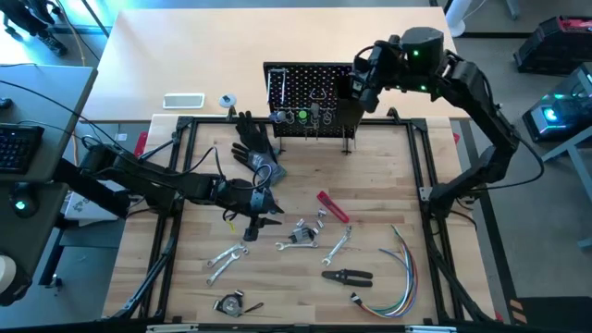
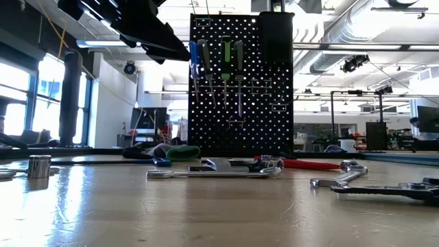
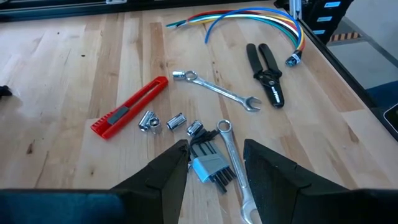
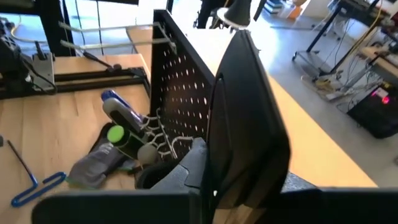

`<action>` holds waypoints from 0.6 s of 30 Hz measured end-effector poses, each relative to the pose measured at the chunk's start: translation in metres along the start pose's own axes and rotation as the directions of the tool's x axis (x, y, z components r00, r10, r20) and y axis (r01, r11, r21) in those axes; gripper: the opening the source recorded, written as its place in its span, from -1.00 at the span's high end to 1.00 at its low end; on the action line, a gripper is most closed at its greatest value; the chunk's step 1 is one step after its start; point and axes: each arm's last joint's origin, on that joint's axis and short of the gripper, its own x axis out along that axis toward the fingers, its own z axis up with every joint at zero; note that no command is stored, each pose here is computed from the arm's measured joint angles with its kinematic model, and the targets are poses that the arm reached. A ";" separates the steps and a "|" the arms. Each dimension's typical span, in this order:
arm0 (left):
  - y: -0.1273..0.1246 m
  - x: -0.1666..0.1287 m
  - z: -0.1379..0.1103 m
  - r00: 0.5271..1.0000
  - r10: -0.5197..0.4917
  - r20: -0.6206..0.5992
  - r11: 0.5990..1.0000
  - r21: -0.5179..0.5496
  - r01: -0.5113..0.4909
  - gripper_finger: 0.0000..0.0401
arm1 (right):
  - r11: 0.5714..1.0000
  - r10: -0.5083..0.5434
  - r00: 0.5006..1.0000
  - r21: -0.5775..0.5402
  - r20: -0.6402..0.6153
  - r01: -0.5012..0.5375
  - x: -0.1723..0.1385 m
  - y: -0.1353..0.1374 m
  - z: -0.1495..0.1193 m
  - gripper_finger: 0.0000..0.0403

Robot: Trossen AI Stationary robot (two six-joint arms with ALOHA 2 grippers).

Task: Hang tools onto peg board
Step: Put the black spirit level into the black bin on the pegboard

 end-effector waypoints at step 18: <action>-0.002 0.000 -0.001 1.000 -0.005 -0.015 1.000 -0.012 0.005 0.26 | 0.999 0.019 0.999 0.044 -0.035 -0.017 0.002 -0.001 -0.004 0.29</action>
